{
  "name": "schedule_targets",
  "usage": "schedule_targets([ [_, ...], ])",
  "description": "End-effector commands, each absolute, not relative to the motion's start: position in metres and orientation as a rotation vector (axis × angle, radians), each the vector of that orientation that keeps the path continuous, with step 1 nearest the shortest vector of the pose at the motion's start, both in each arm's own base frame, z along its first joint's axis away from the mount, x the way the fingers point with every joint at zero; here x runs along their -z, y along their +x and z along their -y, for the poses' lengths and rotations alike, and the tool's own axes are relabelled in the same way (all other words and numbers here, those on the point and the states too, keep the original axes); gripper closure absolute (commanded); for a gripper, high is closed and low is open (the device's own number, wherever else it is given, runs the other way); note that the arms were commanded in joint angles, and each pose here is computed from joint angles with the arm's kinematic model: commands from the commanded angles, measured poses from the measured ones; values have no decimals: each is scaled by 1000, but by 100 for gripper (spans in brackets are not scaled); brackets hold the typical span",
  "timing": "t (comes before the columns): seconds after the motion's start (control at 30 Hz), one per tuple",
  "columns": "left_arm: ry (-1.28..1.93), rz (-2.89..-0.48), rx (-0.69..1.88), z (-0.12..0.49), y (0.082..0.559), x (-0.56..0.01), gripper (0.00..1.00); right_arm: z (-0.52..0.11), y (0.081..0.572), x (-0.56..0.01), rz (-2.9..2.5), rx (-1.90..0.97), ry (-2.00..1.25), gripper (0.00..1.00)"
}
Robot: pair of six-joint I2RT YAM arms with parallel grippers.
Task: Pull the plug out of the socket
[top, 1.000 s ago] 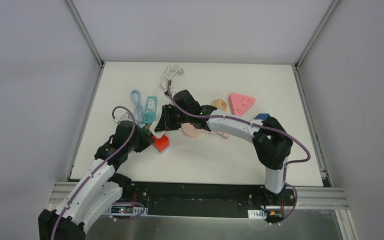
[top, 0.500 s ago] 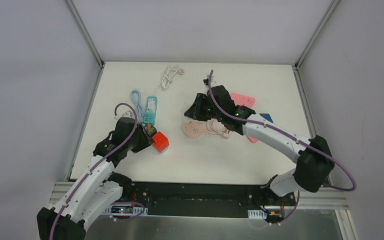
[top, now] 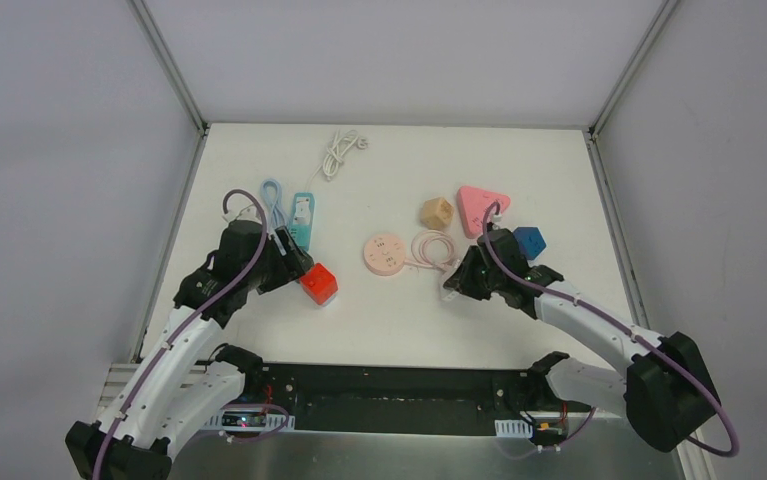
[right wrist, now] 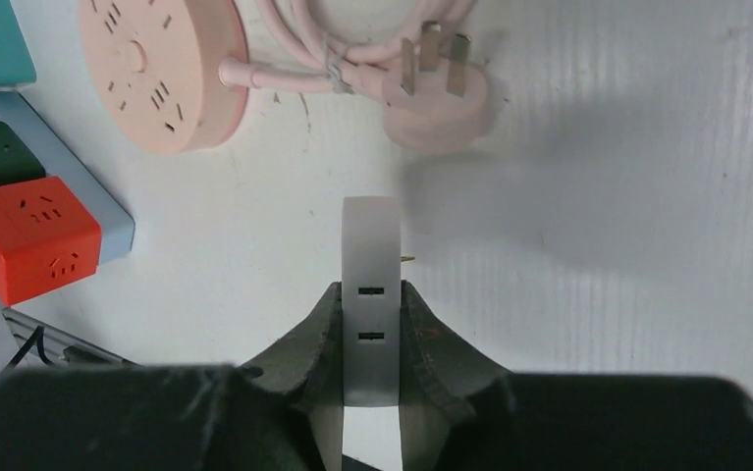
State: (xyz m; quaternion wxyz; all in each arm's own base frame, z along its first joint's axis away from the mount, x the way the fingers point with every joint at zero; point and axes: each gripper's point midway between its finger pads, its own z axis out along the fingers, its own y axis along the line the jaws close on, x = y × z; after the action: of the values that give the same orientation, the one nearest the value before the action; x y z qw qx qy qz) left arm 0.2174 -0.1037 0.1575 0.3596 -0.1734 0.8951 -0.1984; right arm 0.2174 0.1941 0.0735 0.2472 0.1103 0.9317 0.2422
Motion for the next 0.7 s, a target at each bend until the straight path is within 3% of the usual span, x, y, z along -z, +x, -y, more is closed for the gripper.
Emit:
schedule_targets([
  [0.0, -486, -2289, 456, 92, 213, -166, 32, -196, 206, -75, -2546, -803, 378, 96],
  [0.07, -508, -2292, 434, 88, 212, -165, 32, -187, 199, -62, -2583, -756, 409, 91],
  [0.33, -522, -2330, 398, 83, 202, -161, 27, -145, 189, -28, -2615, -467, 518, 48],
  [0.43, -515, -2343, 384, 81, 199, -161, 26, -138, 192, -35, -2576, -432, 551, 41],
  [0.57, -503, -2357, 362, 79, 197, -161, 25, -132, 199, -52, -2505, -427, 560, 22],
  [0.67, -509, -2354, 337, 75, 198, -159, 25, -135, 203, -71, -2459, -471, 529, 17],
])
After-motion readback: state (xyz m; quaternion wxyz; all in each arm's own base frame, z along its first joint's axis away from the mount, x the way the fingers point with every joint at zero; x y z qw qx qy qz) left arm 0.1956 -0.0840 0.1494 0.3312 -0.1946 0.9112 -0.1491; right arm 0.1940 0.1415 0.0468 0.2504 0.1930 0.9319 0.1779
